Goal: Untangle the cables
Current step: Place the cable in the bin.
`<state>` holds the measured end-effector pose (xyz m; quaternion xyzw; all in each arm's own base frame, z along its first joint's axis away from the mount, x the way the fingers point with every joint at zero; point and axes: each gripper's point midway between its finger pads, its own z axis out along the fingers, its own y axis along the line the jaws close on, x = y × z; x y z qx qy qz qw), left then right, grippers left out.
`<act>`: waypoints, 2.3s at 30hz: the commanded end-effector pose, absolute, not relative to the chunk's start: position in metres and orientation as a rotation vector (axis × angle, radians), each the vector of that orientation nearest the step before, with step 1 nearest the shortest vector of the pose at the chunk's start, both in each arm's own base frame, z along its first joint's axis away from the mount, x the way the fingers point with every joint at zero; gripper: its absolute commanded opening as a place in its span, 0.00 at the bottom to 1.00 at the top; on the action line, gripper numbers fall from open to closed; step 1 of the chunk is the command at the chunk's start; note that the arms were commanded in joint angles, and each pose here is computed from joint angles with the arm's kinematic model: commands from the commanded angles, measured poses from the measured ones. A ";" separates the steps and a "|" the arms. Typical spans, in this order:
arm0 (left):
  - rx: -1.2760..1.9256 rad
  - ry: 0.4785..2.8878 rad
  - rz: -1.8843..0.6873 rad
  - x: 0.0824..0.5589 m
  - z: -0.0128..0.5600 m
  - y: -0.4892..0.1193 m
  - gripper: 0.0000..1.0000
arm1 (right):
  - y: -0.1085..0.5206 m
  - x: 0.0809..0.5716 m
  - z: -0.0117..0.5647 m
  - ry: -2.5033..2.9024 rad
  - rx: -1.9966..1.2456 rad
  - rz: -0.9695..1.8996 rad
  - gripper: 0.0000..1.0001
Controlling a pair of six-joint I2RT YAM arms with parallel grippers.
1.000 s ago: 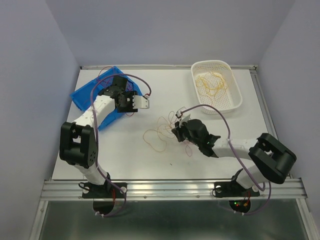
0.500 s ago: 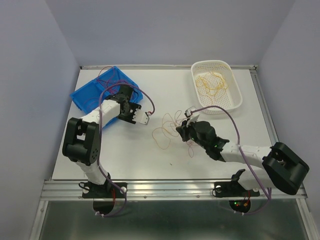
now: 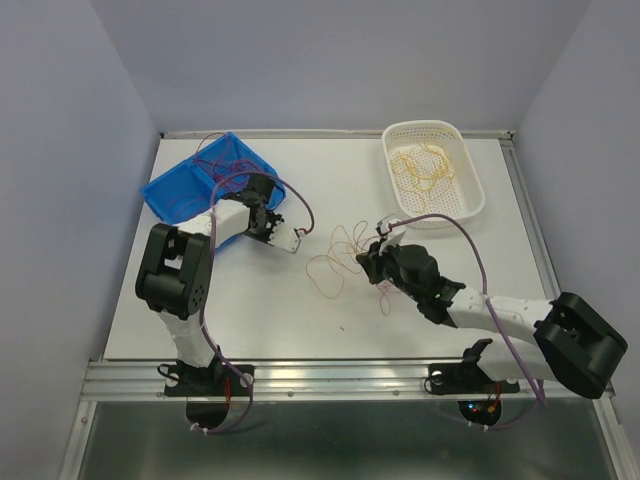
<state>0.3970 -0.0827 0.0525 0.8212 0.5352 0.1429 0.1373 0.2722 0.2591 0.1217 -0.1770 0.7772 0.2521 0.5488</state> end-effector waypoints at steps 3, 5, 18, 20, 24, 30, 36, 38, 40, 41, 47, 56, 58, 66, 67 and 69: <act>2.398 1.556 0.484 0.402 0.050 -0.079 0.15 | 0.257 0.273 0.128 1.811 -0.393 0.624 0.03; 2.386 1.553 0.477 0.404 0.055 -0.081 0.08 | 0.257 0.273 0.128 1.811 -0.392 0.625 0.03; 2.183 1.482 0.252 0.414 0.118 -0.105 0.00 | 0.257 0.272 0.131 1.803 -0.386 0.644 0.03; 2.138 1.467 0.208 0.418 0.132 -0.103 0.00 | 0.256 0.272 0.130 1.805 -0.387 0.645 0.03; 2.112 1.484 0.148 0.422 0.140 -0.089 0.00 | 0.256 0.272 0.130 1.805 -0.389 0.648 0.03; 2.055 1.516 0.141 0.433 0.151 -0.065 0.00 | 0.259 0.272 0.131 1.804 -0.396 0.660 0.03; 2.039 1.596 0.163 0.448 0.140 -0.055 0.00 | 0.261 0.271 0.134 1.797 -0.401 0.673 0.03; 2.038 1.616 0.158 0.454 0.134 -0.055 0.00 | 0.261 0.271 0.133 1.797 -0.401 0.675 0.03; 2.035 1.624 0.163 0.460 0.134 -0.056 0.00 | 0.261 0.270 0.133 1.799 -0.402 0.677 0.03; 2.036 1.631 0.164 0.462 0.132 -0.057 0.00 | 0.260 0.270 0.132 1.801 -0.399 0.676 0.03; 2.024 1.642 0.176 0.468 0.128 -0.061 0.30 | 0.263 0.272 0.132 1.803 -0.408 0.678 0.03; 1.915 1.523 0.248 0.460 0.189 -0.070 0.49 | 0.276 0.271 0.135 1.793 -0.463 0.722 0.03; 1.837 1.490 0.277 0.459 0.215 -0.074 0.52 | 0.284 0.269 0.139 1.773 -0.499 0.763 0.03; 1.519 1.362 0.113 0.428 0.288 -0.112 0.99 | 0.319 0.261 0.161 1.644 -0.676 0.897 0.09; 1.498 1.357 0.067 0.421 0.289 -0.119 0.99 | 0.322 0.261 0.162 1.636 -0.692 0.908 0.11; 1.497 1.319 -0.059 0.398 0.282 -0.138 0.99 | 0.331 0.261 0.166 1.616 -0.730 0.935 0.26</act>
